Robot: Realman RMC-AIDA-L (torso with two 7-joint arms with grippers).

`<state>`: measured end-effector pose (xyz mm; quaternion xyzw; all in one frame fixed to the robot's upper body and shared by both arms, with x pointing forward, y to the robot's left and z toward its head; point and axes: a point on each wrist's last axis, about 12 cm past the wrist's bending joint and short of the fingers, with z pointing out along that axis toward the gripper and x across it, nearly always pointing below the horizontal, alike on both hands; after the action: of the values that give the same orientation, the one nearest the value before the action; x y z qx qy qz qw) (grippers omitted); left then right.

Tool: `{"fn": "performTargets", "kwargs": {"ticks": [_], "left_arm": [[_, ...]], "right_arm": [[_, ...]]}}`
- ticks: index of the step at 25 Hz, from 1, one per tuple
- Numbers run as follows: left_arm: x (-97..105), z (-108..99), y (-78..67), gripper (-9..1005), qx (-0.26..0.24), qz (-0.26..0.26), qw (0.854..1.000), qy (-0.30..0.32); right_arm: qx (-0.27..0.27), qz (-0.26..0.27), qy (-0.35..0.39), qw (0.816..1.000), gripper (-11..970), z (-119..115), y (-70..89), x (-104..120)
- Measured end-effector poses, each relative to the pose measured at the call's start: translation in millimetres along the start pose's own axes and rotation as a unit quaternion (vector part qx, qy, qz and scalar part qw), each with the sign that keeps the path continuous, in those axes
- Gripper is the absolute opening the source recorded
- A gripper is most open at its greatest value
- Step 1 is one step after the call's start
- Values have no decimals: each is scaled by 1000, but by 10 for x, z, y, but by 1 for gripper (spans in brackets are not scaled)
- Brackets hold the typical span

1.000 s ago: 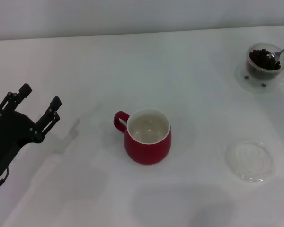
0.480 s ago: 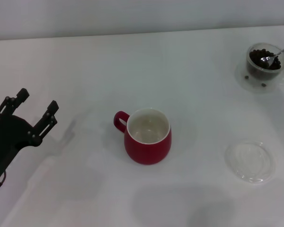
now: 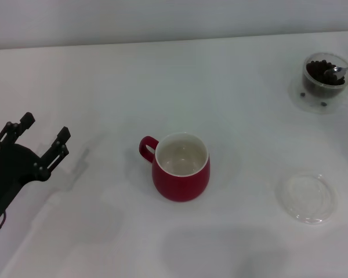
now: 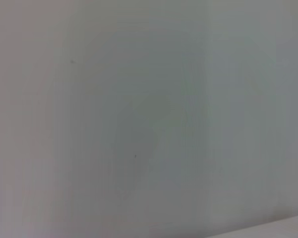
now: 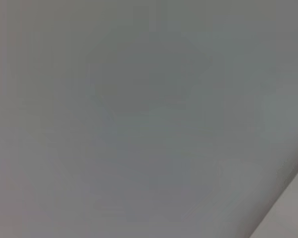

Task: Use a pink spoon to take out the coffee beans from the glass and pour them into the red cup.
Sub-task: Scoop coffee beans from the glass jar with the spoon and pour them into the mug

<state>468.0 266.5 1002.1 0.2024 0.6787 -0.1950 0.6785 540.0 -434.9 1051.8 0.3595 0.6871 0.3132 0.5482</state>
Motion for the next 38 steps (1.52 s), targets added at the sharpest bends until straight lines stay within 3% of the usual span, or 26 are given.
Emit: {"fn": "performTargets", "kwargs": {"ticks": [18, 29, 38], "left_arm": [[31, 8, 12, 772, -5, 1, 1000, 14], [50, -9, 4, 770, -7, -3, 1000, 19], [61, -44, -16, 772, -9, -7, 1000, 18]], "right_arm": [[4, 87, -11, 996, 149, 16, -5, 14], [-35, 73, 18, 997, 148, 18, 102, 85], [-90, 59, 62, 992, 150, -48, 206, 275]]}}
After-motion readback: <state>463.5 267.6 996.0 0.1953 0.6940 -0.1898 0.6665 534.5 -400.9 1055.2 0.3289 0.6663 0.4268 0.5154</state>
